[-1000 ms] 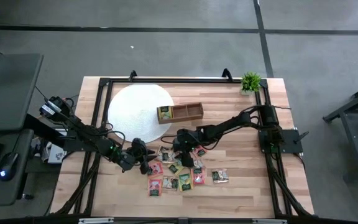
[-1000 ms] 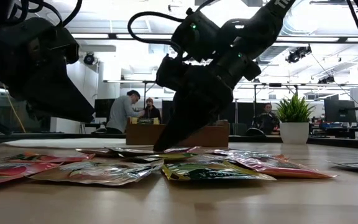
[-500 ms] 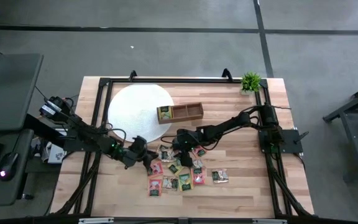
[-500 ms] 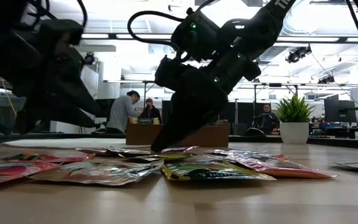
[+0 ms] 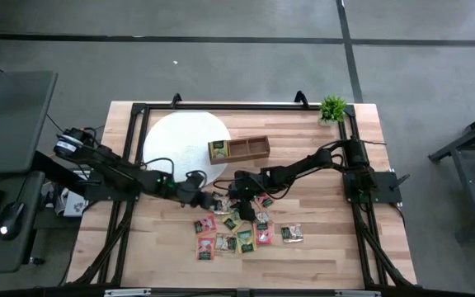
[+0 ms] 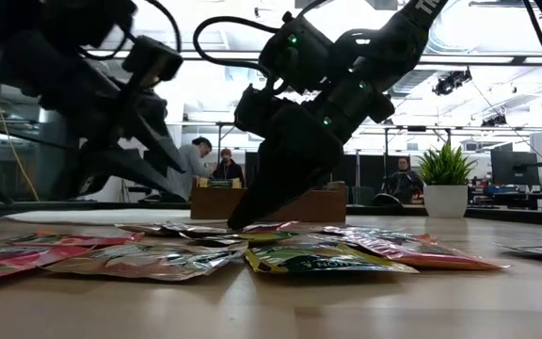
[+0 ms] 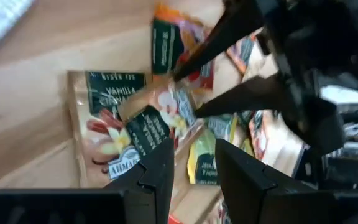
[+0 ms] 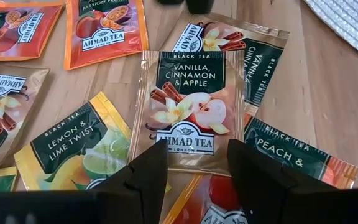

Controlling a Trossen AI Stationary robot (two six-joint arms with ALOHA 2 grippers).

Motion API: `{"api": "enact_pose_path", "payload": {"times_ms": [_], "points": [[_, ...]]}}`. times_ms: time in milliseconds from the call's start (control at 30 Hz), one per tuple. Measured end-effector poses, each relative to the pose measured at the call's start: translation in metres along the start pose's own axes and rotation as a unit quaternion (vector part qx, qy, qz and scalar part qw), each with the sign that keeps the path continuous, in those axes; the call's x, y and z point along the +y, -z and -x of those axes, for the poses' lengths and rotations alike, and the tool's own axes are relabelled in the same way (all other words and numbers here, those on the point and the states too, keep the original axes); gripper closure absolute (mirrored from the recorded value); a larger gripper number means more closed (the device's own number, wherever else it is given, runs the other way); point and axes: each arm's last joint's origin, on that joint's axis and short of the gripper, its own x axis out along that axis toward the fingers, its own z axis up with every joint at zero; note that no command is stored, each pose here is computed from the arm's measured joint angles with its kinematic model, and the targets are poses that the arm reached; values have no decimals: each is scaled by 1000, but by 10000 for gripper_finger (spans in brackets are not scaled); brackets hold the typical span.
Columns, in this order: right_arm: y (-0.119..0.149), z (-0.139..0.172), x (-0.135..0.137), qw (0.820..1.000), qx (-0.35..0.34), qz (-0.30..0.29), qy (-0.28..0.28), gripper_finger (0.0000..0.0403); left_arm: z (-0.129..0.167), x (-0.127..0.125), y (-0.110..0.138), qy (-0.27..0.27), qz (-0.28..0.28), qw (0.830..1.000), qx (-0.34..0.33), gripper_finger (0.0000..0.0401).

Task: Pick & Place Tea
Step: Put the brown tea bag into the middle compartment of the wooden organizer

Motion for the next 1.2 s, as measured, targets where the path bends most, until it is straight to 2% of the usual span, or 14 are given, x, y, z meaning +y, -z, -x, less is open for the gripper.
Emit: {"api": "enact_pose_path", "payload": {"times_ms": [333, 767, 1200], "points": [[0, 0, 0, 1000, 0, 0, 0, 238, -9, -1, -2, -77, 31, 996, 31, 286], [0, 0, 0, 1000, -2, 0, -2, 238, -29, 1, 3, -95, 62, 990, 83, 286], [-1, 0, 0, 1000, -3, -2, -7, 238, -42, -8, 2, -98, 55, 992, 59, 289]]}}
